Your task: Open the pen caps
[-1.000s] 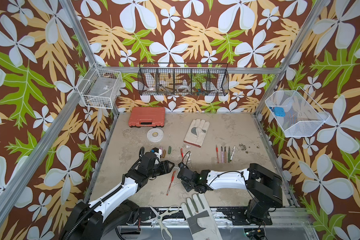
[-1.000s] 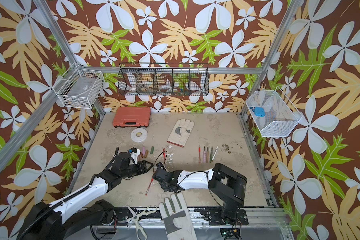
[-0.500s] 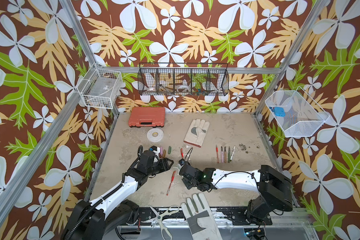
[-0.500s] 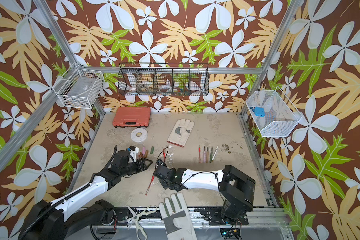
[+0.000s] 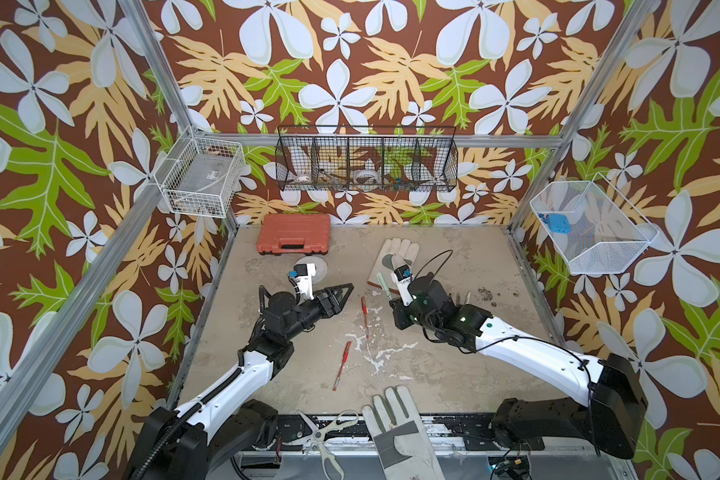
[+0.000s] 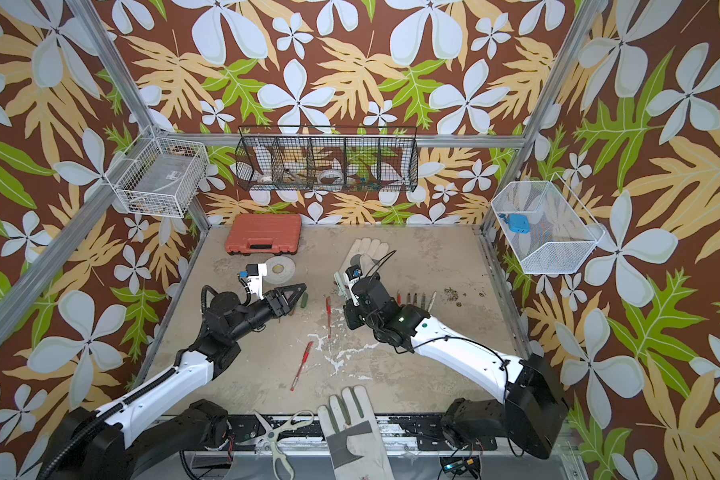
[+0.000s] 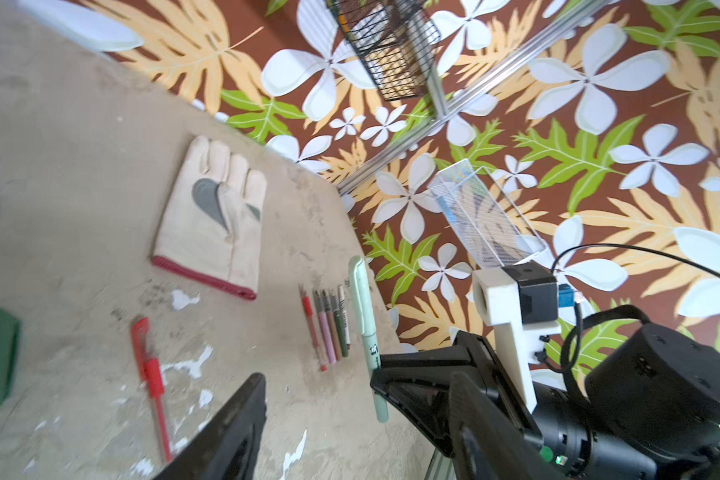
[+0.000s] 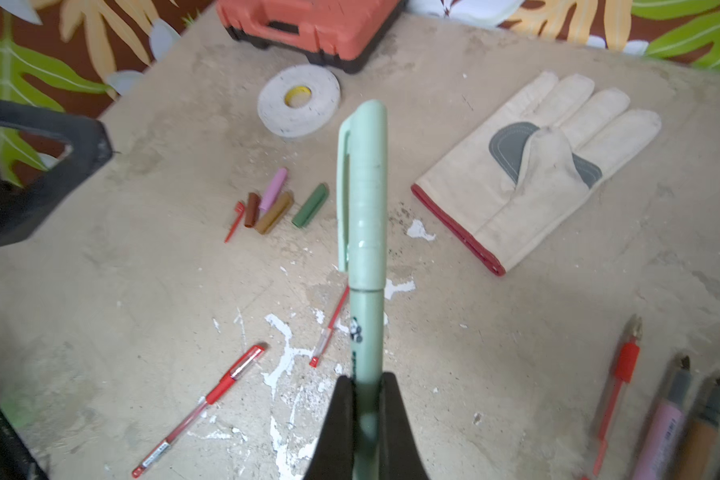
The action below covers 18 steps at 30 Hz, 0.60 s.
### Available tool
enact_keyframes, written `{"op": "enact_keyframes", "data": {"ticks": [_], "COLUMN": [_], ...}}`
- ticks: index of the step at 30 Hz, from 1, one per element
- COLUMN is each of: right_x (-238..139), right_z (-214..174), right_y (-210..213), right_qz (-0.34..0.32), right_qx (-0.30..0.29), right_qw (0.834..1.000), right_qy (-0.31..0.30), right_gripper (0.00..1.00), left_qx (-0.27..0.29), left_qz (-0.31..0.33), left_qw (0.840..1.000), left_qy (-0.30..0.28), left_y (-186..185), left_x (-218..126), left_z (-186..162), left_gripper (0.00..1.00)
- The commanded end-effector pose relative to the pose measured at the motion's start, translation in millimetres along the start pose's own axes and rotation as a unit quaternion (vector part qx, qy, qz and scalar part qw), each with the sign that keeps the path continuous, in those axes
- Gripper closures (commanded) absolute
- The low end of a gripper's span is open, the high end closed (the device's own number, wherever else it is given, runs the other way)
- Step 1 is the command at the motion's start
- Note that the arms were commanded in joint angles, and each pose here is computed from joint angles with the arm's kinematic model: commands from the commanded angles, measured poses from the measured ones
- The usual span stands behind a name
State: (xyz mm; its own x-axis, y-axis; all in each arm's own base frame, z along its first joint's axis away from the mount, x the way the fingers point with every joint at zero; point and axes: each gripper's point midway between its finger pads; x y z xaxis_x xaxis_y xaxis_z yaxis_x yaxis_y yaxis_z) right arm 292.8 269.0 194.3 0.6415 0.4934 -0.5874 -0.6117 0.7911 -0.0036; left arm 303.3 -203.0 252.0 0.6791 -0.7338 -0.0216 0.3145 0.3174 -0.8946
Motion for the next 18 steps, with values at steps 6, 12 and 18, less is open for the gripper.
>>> {"op": "enact_keyframes", "data": {"ticks": [6, 12, 18], "right_x": [-23.9, -34.8, -41.7], "right_z": [15.7, 13.5, 10.9], "right_y": [16.0, 25.5, 38.7], "right_qz": [0.064, 0.094, 0.135], "right_qx": [-0.037, -0.045, -0.049], "right_qw": [0.990, 0.983, 0.975], "right_qy": [-0.120, -0.149, -0.169], "right_gripper": [0.99, 0.99, 0.99], "left_qx": [0.053, 0.080, 0.110], "left_qz": [-0.171, -0.172, -0.157], "left_qw": [0.984, 0.980, 0.980], "left_qy": [0.015, 0.059, 0.051], "left_y": [-47.2, -39.7, -36.9], "left_x": [-11.7, -2.3, -5.2], "left_z": [-21.1, -52.4, -52.9], "left_gripper": [0.31, 0.32, 0.32]}}
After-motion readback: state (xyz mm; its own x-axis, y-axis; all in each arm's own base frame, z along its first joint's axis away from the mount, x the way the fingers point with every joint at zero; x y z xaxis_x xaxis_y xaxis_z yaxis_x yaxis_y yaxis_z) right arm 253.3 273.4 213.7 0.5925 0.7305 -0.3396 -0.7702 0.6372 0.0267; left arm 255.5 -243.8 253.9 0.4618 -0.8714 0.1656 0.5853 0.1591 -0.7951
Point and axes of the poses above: each gripper's point midway between its finger pads, its own x axis out along the fingers, its own y axis along the line the jaws close on, z = x × y, and after that the axes turned 11 degrees about -x, right-handed
